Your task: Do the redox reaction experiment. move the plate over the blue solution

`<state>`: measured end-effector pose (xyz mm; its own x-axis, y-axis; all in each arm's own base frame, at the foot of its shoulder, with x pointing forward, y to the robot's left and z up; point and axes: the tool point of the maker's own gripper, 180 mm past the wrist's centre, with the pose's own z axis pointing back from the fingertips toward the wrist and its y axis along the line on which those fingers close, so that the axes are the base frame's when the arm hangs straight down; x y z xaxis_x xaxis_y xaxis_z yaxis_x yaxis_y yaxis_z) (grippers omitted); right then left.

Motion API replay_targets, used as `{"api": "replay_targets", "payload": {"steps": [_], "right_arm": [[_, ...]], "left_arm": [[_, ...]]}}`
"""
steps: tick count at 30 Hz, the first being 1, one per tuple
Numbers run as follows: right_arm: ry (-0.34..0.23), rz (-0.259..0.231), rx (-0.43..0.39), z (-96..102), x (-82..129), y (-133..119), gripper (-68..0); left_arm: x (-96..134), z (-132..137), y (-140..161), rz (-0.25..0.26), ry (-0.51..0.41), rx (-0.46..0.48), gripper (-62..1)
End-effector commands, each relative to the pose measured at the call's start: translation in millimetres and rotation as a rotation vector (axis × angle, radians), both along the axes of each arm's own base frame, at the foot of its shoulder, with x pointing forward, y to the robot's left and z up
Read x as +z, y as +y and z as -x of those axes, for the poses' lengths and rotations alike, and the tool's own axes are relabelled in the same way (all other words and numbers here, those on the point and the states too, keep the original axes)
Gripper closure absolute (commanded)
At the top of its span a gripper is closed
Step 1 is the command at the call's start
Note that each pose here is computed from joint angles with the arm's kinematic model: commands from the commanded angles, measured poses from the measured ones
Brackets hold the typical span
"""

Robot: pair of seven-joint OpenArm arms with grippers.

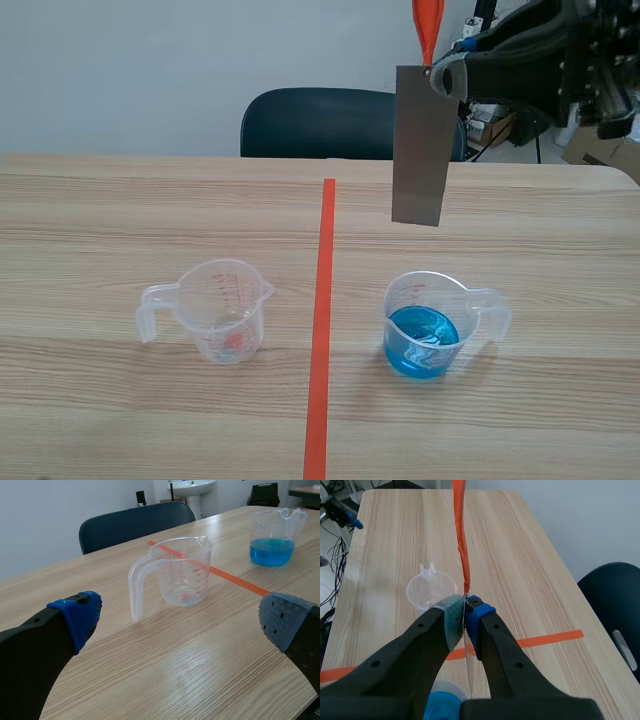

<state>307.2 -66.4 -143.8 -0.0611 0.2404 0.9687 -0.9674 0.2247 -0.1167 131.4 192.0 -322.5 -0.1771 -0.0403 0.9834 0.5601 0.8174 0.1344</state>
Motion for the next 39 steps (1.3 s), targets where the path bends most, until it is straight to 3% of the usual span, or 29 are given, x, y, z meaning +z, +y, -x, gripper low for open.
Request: {"api": "replay_targets", "payload": {"steps": [1,5,10,15,21,26,30,33,35,39], "right_arm": [[0.007,-0.025,0.020,8.4,3.8,0.5,-1.7],[0.002,-0.017,0.043,22.3,2.1,-1.0,-1.7],[-0.002,-0.019,0.067,39.4,0.4,-4.7,-1.7],[-0.003,-0.010,0.074,49.8,-1.8,-10.1,-1.8],[-0.003,-0.004,0.040,48.9,-0.3,-22.0,-1.8],[0.017,-0.047,0.022,52.6,1.8,-27.0,-1.8],[0.031,-0.046,0.020,54.3,-1.7,-27.2,-1.8],[0.051,-0.064,0.002,52.5,-1.5,-28.2,-1.8],[0.063,-0.076,-0.019,48.9,-0.2,-30.3,-1.8],[0.071,-0.084,-0.047,43.1,-0.1,-35.6,-1.8]], "left_arm": [[12.1,1.5,4.4,0.006,-0.022,-0.022,-62.3],[25.1,3.1,13.3,-0.019,-0.019,-0.080,-39.1],[40.1,2.1,16.0,-0.069,-0.017,-0.193,-24.8],[64.5,-1.5,22.7,-0.077,-0.023,-0.257,-9.3],[95.7,-17.9,31.1,-0.078,-0.043,-0.298,-4.0],[99.2,-39.5,31.1,-0.177,-0.009,-0.342,-2.5],[109.1,-48.3,18.9,-0.229,-0.012,-0.432,-2.5],[111.8,-62.6,6.3,-0.305,-0.009,-0.477,-2.5],[114.7,-73.2,-1.5,-0.357,-0.022,-0.487,-2.6],[127.2,-82.0,-17.7,-0.405,-0.080,-0.532,-2.7]]}}
